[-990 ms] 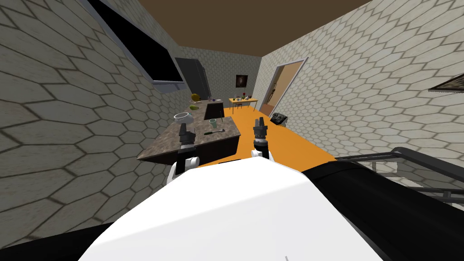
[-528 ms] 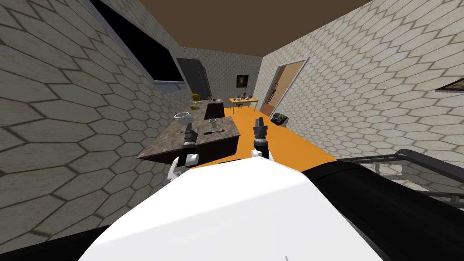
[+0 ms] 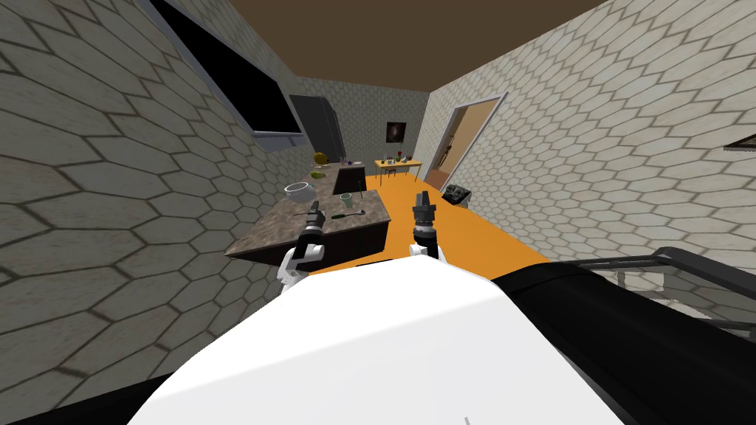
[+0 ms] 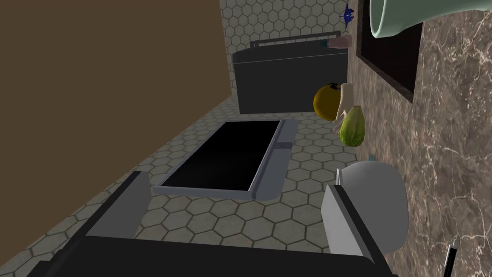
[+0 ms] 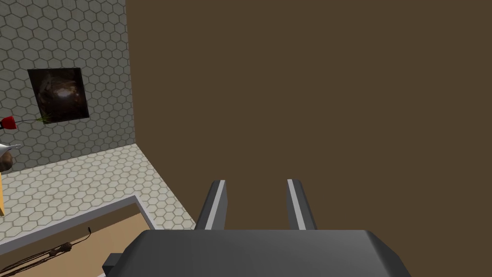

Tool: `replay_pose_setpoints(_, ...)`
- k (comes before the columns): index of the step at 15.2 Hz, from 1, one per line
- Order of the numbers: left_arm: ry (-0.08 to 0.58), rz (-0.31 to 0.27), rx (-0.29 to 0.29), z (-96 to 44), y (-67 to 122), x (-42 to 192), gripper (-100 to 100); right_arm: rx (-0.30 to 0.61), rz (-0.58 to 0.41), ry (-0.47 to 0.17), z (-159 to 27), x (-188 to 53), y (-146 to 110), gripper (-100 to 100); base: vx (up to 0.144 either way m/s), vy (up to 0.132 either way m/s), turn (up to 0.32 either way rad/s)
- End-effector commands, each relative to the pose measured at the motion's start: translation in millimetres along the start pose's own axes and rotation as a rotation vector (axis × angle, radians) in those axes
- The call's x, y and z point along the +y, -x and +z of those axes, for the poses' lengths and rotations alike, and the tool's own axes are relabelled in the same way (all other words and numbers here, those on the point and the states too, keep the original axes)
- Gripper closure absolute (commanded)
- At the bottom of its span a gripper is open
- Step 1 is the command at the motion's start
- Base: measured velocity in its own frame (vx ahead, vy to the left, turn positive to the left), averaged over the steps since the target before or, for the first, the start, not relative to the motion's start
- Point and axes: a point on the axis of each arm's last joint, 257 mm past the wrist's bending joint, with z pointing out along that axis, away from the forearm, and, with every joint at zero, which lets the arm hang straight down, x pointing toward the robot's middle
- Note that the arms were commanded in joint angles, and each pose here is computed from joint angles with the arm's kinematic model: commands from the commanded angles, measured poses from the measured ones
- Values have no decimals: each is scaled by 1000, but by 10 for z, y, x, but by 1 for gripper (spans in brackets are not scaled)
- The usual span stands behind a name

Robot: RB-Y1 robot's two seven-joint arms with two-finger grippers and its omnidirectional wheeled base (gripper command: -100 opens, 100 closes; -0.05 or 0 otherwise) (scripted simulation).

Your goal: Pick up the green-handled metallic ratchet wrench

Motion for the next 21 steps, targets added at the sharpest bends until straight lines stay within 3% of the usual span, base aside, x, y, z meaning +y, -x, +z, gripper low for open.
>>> replay_pose_setpoints(1, 51, 11, 6, 130, 22, 163, -100, 0, 0, 0, 0, 0, 0, 0, -1, -30, 30)
replay_pose_setpoints(3, 71, 11, 5, 126, 26, 219, -100, 0, 0, 0, 0, 0, 0, 0, -1, -27, 20)
replay_pose_setpoints(4, 106, 20, 8, 236, 48, 325, -100, 0, 0, 0, 0, 0, 0, 0, 1, -31, 31)
replay_pose_setpoints(6, 130, 20, 7, 231, 53, 399, -100, 0, 0, 0, 0, 0, 0, 0, 2, -32, 23)
replay_pose_setpoints(7, 163, 29, 9, 340, 81, 504, -100, 0, 0, 0, 0, 0, 0, 0, 0, -34, 38)
replay_pose_setpoints(9, 192, 29, 8, 331, 86, 578, -100, 0, 0, 0, 0, 0, 0, 0, 2, -30, 20)
replay_pose_setpoints(10, 220, 36, 9, 443, 114, 646, -100, 0, 0, 0, 0, 0, 0, 0, 4, -31, 26)
replay_pose_setpoints(12, 256, 37, 7, 425, 124, 755, -100, 0, 0, 0, 0, 0, 0, 0, 6, -33, 23)
replay_pose_setpoints(13, 285, 43, 7, 539, 155, 822, -100, 0, 0, 0, 0, 0, 0, 0, 3, -33, 28)
replay_pose_setpoints(15, 321, 43, 5, 511, 165, 928, -100, 0, 0, 0, 0, 0, 0, 0, 4, -34, 23)
replay_pose_setpoints(16, 346, 49, 4, 623, 199, 979, -100, 0, 0, 0, 0, 0, 0, 0, 4, -37, 31)
replay_pose_setpoints(19, 388, 49, 1, 587, 210, 1094, -100, 0, 0, 0, 0, 0, 0, 0, 6, -27, 15)
replay_pose_setpoints(20, 426, 53, -1, 685, 249, 1182, -100, 0, 0, 0, 0, 0, 0, 0, 7, -21, 26)
replay_pose_setpoints(21, 441, 53, -2, 669, 252, 1218, -100, 0, 0, 0, 0, 0, 0, 0, 8, -30, 31)
